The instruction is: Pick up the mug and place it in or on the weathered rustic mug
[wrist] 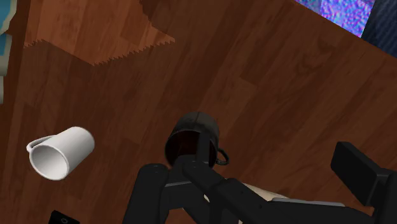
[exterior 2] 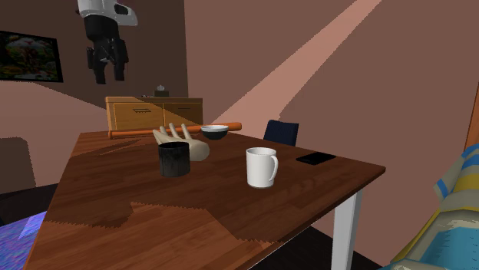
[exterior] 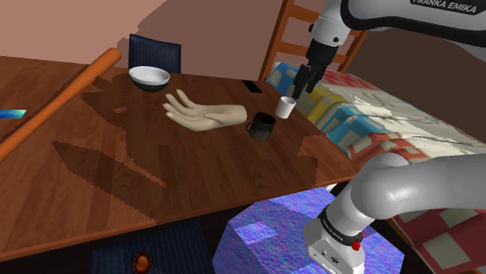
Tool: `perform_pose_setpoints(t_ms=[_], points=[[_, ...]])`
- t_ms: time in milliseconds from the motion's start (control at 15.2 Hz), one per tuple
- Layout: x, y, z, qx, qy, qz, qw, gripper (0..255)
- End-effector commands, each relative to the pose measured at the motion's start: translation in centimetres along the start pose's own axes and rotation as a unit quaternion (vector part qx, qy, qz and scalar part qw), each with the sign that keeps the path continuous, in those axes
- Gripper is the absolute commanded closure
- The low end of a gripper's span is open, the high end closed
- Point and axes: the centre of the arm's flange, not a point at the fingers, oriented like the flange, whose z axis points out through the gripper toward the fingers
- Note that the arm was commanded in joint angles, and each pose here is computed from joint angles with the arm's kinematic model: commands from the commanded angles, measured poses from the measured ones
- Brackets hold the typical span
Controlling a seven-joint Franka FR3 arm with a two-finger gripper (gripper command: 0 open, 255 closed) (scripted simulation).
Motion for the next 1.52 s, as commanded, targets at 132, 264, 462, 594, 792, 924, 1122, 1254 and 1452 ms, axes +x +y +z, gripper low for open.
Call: perform_pose_setpoints(t_ms=[132, 264, 462, 594, 792, 924, 1122, 1254, 1452], points=[[1.1, 2.1, 1.3, 0.000, 0.001, -0.001, 1.0000, 0], [2.1, 4.1, 2.5, 0.000, 0.001, -0.002, 1.0000, 0], [3.7, 7.2, 4.4, 0.001, 0.002, -0.004, 1.0000, 0], [4.8, 9.3, 5.6, 0.001, 0.003, -0.005, 1.0000, 0], [6.5, 12.3, 7.5, 0.001, 0.004, -0.006, 1.0000, 0], [7.5, 14.4, 8.8, 0.001, 0.004, -0.007, 1.0000, 0], [9.2, 17.4, 10.6, 0.002, 0.005, -0.009, 0.9999, 0], [10.3, 19.5, 11.9, 0.002, 0.006, -0.010, 0.9999, 0], [12.0, 22.5, 13.8, 0.002, 0.007, -0.012, 0.9999, 0]])
